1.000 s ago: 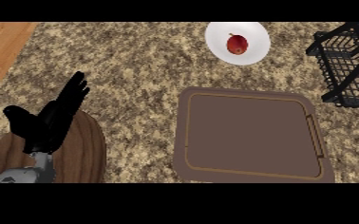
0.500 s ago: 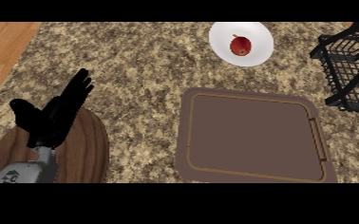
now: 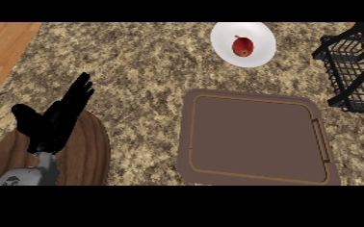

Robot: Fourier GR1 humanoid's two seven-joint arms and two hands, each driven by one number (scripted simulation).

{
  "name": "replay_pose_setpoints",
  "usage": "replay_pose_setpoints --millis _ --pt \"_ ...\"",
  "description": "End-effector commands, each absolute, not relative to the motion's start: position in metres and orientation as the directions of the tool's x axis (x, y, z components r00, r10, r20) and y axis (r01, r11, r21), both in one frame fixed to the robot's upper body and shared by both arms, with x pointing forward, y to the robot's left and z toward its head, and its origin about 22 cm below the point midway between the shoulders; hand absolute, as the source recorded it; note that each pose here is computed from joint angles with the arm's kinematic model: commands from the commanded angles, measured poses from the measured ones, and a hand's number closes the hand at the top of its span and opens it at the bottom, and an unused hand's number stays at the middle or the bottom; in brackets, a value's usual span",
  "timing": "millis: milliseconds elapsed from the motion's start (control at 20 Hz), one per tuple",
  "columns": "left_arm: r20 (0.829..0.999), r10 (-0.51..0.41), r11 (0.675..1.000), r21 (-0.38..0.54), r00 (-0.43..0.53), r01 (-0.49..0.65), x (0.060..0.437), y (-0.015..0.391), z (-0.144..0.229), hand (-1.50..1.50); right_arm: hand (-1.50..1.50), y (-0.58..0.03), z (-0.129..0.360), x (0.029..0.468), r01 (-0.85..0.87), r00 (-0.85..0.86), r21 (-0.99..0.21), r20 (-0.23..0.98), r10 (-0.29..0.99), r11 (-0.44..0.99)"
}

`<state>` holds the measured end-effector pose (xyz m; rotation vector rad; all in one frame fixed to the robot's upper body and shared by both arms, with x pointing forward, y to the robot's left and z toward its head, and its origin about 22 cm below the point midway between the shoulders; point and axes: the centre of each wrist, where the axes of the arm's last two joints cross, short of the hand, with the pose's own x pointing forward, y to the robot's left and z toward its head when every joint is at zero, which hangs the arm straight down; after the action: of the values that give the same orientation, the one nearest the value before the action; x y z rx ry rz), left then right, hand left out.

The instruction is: Pick the sweet potato from the tray and place it in the tiered basket

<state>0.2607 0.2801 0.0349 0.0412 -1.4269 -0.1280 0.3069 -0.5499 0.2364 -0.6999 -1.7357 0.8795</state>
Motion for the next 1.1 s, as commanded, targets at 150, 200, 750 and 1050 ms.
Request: replay_pose_setpoints --millis 150,200,750,1050 --pt "0.984 -0.126 0.991 0.12 0.122 0.061 0.263 0.288 0.025 0.0 1.5 -0.54 0.223 0.325 -0.041 -0.378 -0.823 0.537 0.754 0.566" --pt "0.985 -0.104 0.994 0.097 0.136 0.057 0.253 0.276 0.032 0.0 1.5 -0.536 0.218 0.33 -0.023 -0.373 -0.828 0.527 0.763 0.561" --pt "0.985 -0.119 0.992 0.112 0.129 0.06 0.273 0.283 0.033 0.0 1.5 -0.513 0.19 0.357 0.122 -0.411 -0.699 0.611 0.677 0.704" --pt "0.984 -0.119 0.992 0.112 0.136 0.055 0.271 0.295 0.04 0.0 -1.5 -0.497 0.162 0.366 0.097 -0.415 -0.747 0.57 0.709 0.657"
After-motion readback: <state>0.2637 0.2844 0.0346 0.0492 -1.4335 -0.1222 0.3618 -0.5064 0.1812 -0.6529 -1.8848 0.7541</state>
